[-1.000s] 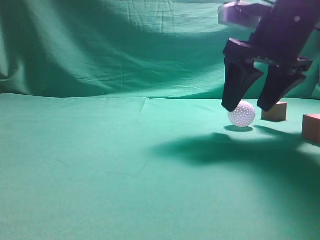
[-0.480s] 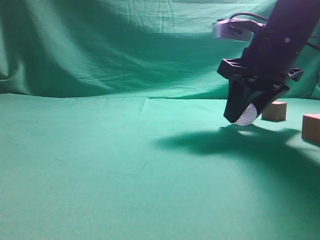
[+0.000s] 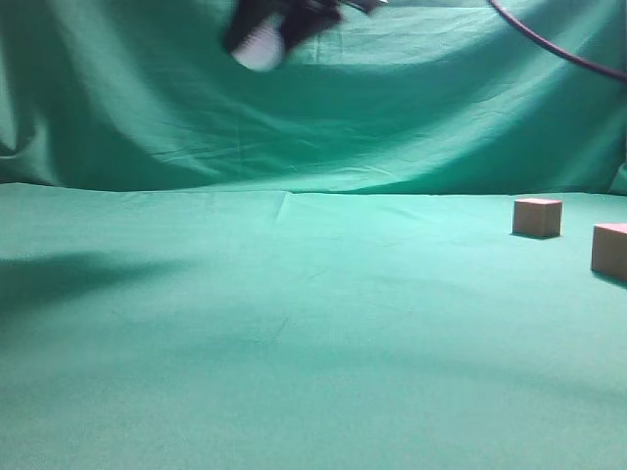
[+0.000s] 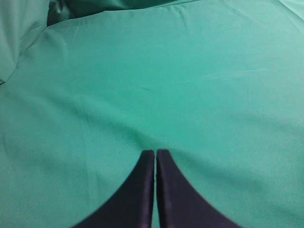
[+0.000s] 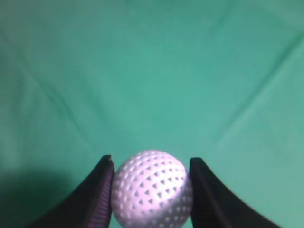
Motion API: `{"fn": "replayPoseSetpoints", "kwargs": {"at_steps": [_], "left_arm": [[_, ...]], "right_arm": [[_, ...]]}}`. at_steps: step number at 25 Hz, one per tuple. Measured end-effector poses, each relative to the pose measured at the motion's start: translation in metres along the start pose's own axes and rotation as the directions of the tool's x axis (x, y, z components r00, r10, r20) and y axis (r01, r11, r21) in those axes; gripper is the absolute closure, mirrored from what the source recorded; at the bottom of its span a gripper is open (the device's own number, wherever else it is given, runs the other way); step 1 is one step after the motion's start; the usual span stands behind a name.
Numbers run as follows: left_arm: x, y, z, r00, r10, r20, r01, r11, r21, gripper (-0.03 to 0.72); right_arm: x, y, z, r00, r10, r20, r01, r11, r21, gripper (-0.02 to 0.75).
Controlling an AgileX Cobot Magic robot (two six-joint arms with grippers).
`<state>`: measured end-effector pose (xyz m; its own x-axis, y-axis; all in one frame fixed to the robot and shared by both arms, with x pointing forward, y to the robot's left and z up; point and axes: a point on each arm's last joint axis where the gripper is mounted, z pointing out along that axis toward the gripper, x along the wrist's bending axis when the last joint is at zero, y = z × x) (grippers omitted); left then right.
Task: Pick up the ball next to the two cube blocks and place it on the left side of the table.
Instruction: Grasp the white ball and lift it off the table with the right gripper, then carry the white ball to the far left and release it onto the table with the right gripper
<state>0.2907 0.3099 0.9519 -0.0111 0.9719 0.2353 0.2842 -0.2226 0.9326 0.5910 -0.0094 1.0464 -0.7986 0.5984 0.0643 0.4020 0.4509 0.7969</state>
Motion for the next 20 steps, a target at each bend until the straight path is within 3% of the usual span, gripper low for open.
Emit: {"fn": "replayPoseSetpoints", "kwargs": {"at_steps": [5,10,15,20], "left_arm": [[0.0,0.0,0.0,1.0,0.0,0.0,0.0,1.0,0.0,0.688],[0.0,0.0,0.0,1.0,0.0,0.0,0.0,1.0,0.0,0.688],[0.0,0.0,0.0,1.0,0.0,0.0,0.0,1.0,0.0,0.688],[0.0,0.0,0.0,1.0,0.0,0.0,0.0,1.0,0.0,0.688]], "right_arm": [[0.05,0.028,0.061,0.997,-0.063,-0.054,0.056,0.99,-0.127,0.427],[0.091,0.014,0.138,0.986,-0.115,-0.118,0.098,0.985,-0.141,0.427],[0.111,-0.012,0.189,0.98,-0.135,-0.143,0.116,0.984,-0.136,0.427],[0.115,-0.027,0.207,0.981,-0.133,-0.139,0.115,0.985,-0.132,0.427]]}}
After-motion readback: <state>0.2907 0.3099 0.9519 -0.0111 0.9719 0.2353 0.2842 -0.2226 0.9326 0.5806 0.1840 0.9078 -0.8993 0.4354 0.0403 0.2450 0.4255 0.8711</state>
